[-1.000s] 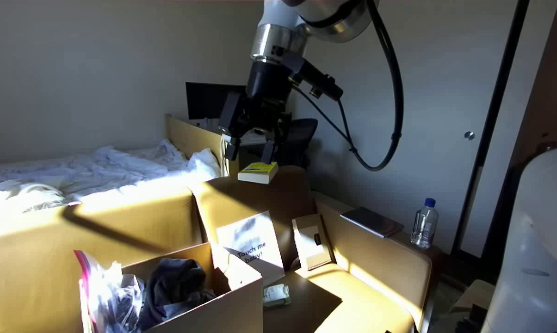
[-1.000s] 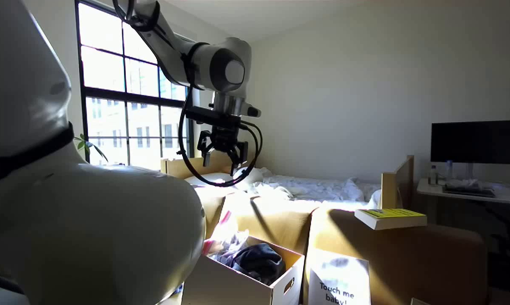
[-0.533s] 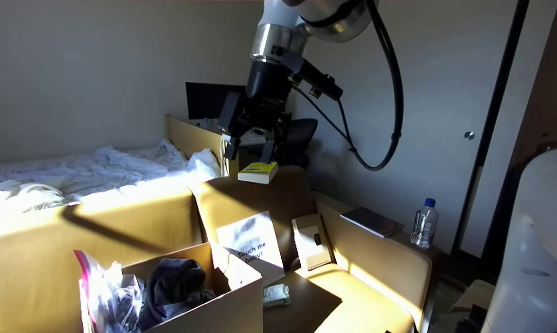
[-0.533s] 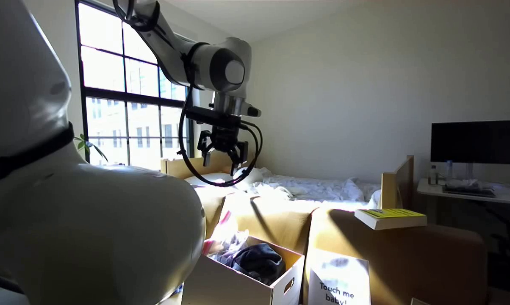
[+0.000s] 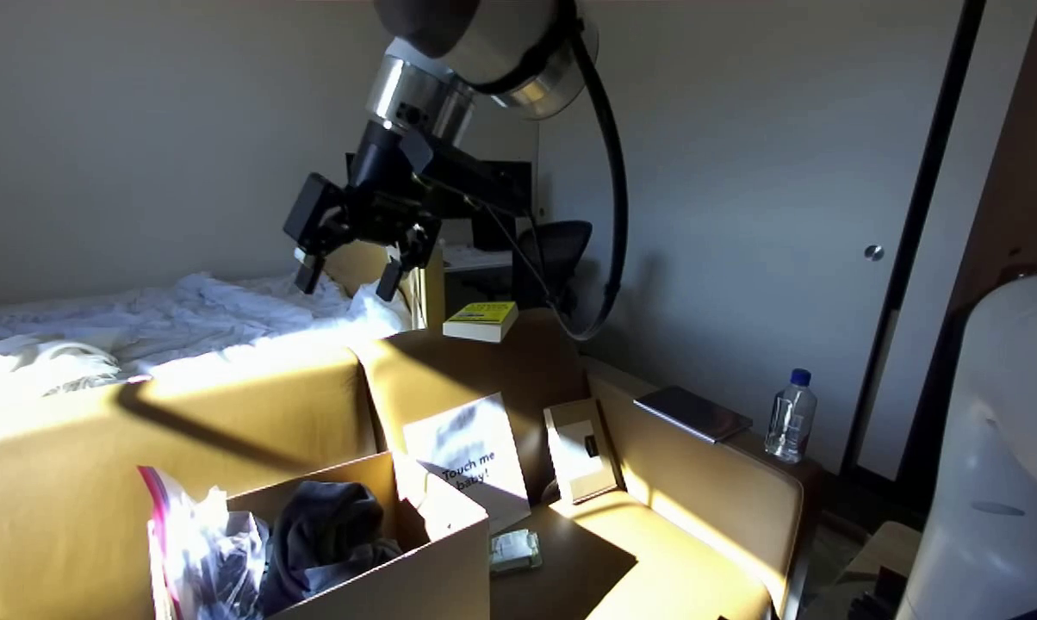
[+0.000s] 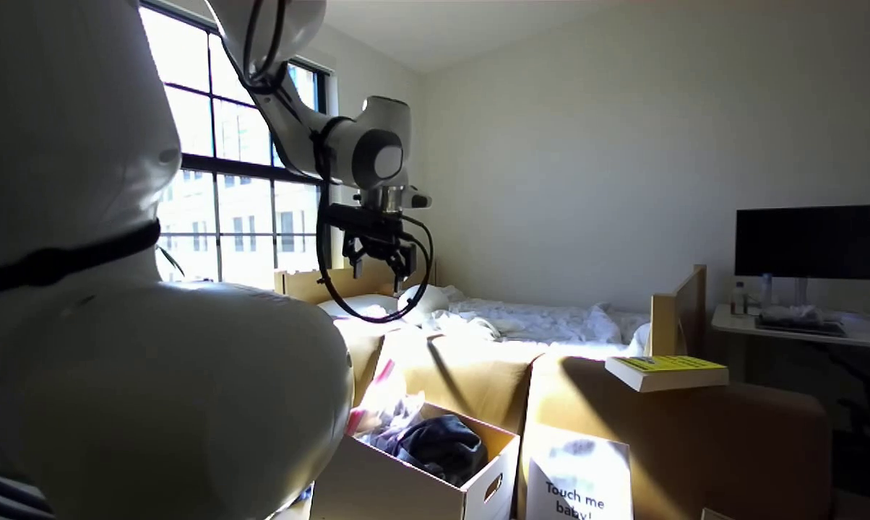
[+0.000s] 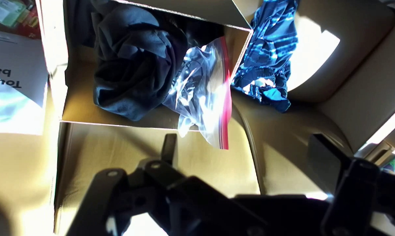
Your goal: Remove the plastic and black hoodie from the box ad place them on the right side of the sofa
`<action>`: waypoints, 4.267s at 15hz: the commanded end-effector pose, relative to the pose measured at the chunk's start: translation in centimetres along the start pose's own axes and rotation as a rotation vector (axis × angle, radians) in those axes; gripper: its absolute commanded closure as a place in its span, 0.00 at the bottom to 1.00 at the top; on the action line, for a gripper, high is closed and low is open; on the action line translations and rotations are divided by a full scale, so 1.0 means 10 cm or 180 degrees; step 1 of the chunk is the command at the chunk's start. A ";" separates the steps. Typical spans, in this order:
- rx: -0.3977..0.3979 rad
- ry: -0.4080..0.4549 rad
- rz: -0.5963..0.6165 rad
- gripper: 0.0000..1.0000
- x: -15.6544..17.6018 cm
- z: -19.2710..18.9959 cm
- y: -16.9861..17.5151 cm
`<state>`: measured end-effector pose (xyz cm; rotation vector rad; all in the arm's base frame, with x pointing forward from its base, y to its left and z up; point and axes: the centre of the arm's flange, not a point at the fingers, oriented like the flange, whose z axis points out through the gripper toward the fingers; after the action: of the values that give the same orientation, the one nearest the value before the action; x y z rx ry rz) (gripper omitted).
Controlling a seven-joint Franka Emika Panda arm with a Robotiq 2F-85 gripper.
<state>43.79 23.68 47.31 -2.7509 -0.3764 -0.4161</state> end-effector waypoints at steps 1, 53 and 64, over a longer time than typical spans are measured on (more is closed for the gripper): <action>-0.0028 -0.0396 0.0344 0.00 0.55 0.74 0.26; -0.0915 -0.1640 0.0934 0.00 1.59 5.17 0.77; -0.1058 -0.0817 0.1356 0.00 2.08 5.07 0.98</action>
<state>71.05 35.96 7.80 -3.0634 0.1096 -0.0353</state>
